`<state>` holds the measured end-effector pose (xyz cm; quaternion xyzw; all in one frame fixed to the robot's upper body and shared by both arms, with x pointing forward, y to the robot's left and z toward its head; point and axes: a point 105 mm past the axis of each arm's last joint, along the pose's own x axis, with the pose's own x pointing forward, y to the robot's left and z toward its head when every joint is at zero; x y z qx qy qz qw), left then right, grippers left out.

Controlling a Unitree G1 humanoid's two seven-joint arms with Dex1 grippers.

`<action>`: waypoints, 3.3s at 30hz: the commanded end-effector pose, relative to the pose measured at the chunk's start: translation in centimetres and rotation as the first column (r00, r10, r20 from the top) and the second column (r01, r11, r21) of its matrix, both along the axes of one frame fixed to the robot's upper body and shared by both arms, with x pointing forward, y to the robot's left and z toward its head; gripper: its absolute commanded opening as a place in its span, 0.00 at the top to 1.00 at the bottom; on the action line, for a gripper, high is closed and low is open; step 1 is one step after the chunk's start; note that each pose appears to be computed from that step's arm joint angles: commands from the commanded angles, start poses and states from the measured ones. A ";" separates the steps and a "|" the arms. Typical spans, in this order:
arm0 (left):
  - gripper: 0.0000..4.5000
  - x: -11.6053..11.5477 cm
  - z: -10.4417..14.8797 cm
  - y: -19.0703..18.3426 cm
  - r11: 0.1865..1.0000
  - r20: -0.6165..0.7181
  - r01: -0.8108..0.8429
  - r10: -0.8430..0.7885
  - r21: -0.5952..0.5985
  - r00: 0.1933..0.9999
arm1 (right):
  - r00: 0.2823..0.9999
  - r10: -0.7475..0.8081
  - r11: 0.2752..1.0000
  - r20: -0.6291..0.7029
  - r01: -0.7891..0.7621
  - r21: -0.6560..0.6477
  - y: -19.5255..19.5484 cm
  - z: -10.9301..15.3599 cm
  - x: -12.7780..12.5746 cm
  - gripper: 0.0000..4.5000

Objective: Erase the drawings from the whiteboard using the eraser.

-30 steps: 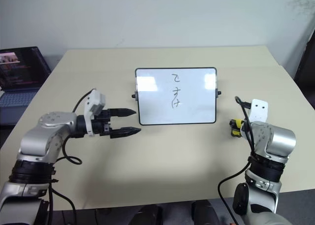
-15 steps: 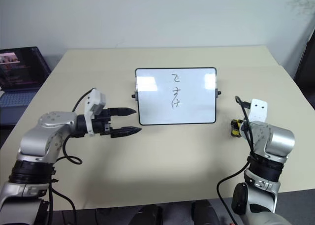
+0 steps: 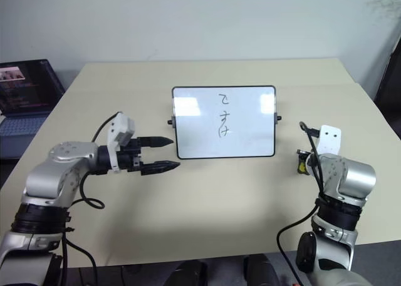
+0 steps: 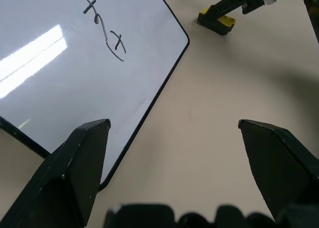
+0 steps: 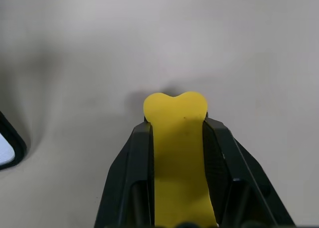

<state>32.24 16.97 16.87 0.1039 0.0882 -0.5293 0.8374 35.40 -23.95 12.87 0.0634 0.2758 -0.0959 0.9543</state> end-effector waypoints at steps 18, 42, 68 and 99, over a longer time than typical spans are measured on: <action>0.00 1.4 -0.2 -4.6 0.935 0.175 -0.276 0.317 -0.222 0.932 | 0.806 0.389 0.908 0.447 -0.251 -0.337 5.3 10.2 3.8 0.78; 0.00 1.6 -0.1 -4.9 0.914 0.182 -0.325 0.372 -0.242 0.910 | 0.516 0.721 0.692 0.462 -0.497 -0.524 17.3 12.5 7.3 0.78; 0.00 1.6 0.2 -4.4 0.905 0.198 -0.341 0.394 -0.255 0.898 | 0.511 0.798 0.576 0.319 -0.489 -0.655 19.6 11.6 9.1 0.78; 0.00 1.5 0.2 -4.0 0.885 0.190 -0.383 0.437 -0.265 0.879 | 0.502 0.827 0.531 0.252 -0.553 -0.642 20.0 9.3 8.0 0.78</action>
